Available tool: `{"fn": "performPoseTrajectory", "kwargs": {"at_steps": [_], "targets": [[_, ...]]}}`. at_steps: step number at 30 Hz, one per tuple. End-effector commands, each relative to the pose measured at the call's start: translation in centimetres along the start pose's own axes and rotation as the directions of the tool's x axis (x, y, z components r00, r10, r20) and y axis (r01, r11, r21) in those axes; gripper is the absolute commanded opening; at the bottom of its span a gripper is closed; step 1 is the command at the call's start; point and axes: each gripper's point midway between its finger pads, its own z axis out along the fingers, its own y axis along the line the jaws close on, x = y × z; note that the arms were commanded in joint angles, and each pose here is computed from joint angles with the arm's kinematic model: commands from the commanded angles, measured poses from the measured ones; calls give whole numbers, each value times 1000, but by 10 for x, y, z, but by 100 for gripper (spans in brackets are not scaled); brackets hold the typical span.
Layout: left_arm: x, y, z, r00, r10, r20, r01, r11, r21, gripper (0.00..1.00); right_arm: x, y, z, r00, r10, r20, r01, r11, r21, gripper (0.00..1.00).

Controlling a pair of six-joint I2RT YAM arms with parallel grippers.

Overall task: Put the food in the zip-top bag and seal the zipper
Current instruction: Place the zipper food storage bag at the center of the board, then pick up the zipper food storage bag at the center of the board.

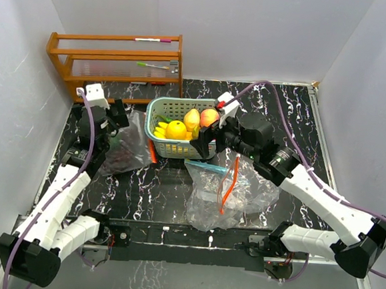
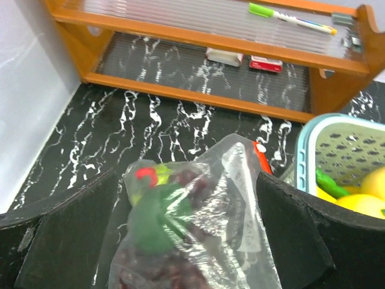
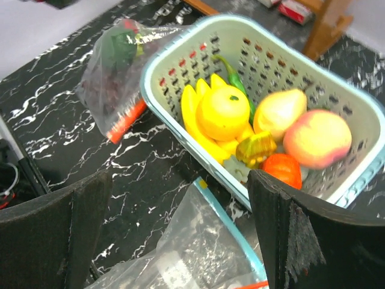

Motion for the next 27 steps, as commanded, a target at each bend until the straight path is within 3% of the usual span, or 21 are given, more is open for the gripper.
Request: {"fn": "performPoseTrajectory", "kwargs": {"at_steps": [1,8,13,20,25,27], "targets": [[-16,-13,-20,998,-62,-3,62,992,109,97,2,-24,1,990,141,-20,-136,976,167,98],[-38,-45,-52,994,-100,-33,105,939,328,97,59,-57,-27,917,391,-85,-310,829,466,98],[-36,-49,-62,993,-111,-28,114,921,373,97,86,-74,-64,863,505,-5,-399,688,606,98],[-29,-68,-72,991,-107,-86,135,870,474,97,147,-61,-68,746,659,-96,-460,615,641,83],[-19,-92,-86,980,-140,-141,197,784,589,93,179,-55,-59,692,712,-120,-482,580,657,63],[-17,-101,-94,977,-141,-158,210,741,638,93,187,-56,-61,679,725,-111,-488,560,670,62]]}}
